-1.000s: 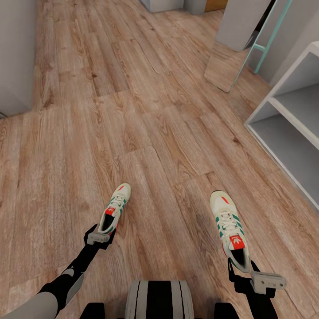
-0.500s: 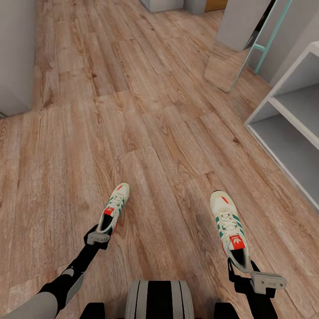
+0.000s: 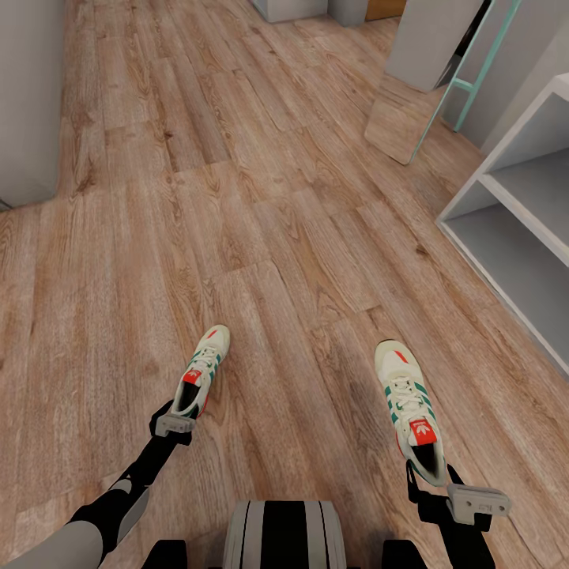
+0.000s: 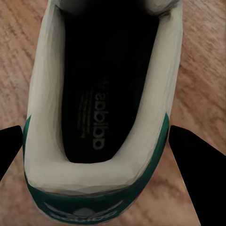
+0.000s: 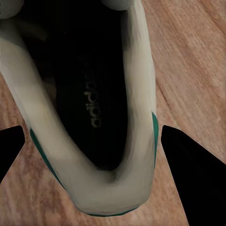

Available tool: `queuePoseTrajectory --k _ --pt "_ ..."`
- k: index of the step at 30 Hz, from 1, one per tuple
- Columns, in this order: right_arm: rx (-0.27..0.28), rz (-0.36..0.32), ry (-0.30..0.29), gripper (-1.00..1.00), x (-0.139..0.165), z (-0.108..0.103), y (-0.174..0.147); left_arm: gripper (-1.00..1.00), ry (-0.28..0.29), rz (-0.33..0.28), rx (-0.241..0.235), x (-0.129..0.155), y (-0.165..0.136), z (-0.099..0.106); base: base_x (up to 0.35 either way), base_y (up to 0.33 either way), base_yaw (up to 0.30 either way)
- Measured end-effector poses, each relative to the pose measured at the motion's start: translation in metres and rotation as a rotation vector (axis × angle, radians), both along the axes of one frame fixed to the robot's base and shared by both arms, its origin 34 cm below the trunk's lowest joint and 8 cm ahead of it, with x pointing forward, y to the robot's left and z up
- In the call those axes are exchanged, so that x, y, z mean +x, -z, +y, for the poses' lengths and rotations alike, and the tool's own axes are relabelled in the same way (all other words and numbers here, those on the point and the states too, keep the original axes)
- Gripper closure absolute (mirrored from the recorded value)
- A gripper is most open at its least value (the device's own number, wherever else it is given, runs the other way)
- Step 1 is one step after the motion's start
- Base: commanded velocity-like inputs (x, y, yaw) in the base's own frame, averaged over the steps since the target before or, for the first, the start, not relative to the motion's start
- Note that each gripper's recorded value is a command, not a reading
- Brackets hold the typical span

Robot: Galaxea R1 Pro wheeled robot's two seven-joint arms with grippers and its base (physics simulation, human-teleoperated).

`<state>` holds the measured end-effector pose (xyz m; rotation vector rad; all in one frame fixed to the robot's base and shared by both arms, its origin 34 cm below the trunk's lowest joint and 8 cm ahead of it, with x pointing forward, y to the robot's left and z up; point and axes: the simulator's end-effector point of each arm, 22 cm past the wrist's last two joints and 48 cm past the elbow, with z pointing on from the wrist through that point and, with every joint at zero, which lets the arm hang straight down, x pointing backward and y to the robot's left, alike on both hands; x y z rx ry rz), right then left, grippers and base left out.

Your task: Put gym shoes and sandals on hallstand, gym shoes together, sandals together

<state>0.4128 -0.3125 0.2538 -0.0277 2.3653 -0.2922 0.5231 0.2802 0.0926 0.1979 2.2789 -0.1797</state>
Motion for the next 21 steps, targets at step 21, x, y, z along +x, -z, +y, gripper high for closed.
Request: queuePoseTrajectory --k 21 --pt "0.000 -0.026 0.000 1.00 0.007 0.000 -0.009 1.00 0.003 -0.025 -0.001 0.010 -0.011 -0.001 0.000 0.000 0.000"
